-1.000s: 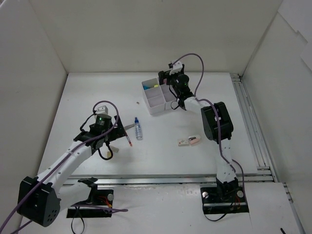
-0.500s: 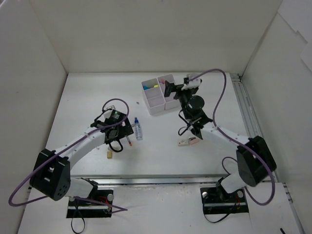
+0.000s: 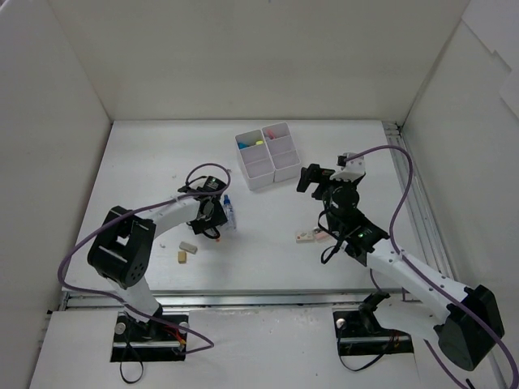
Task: Sort the stationery into containers
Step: Pick up the pen from the center of the board.
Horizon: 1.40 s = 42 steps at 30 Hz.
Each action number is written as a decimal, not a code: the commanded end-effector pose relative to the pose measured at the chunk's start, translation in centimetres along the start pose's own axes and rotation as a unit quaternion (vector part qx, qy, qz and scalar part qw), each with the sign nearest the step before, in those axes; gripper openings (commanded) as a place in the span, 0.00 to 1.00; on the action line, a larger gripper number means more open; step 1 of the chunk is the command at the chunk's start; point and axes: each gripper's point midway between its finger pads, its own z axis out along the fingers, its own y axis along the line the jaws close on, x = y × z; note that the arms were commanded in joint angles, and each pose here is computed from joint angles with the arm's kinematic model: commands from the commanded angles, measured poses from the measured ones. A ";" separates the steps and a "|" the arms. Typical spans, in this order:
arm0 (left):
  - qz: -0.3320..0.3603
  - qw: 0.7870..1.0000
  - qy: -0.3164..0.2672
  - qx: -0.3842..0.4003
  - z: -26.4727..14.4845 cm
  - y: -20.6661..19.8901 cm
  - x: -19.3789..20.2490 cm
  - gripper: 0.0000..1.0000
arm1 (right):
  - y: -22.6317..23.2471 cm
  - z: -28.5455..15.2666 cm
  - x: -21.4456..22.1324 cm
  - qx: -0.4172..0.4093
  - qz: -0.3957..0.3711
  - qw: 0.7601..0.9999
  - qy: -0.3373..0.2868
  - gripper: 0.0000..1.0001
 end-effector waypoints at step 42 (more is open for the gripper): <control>0.197 0.953 -0.067 0.219 -12.4 -4.3 -0.7 0.00 | 9.3 -3.2 5.7 -0.203 -0.038 0.953 0.222 0.98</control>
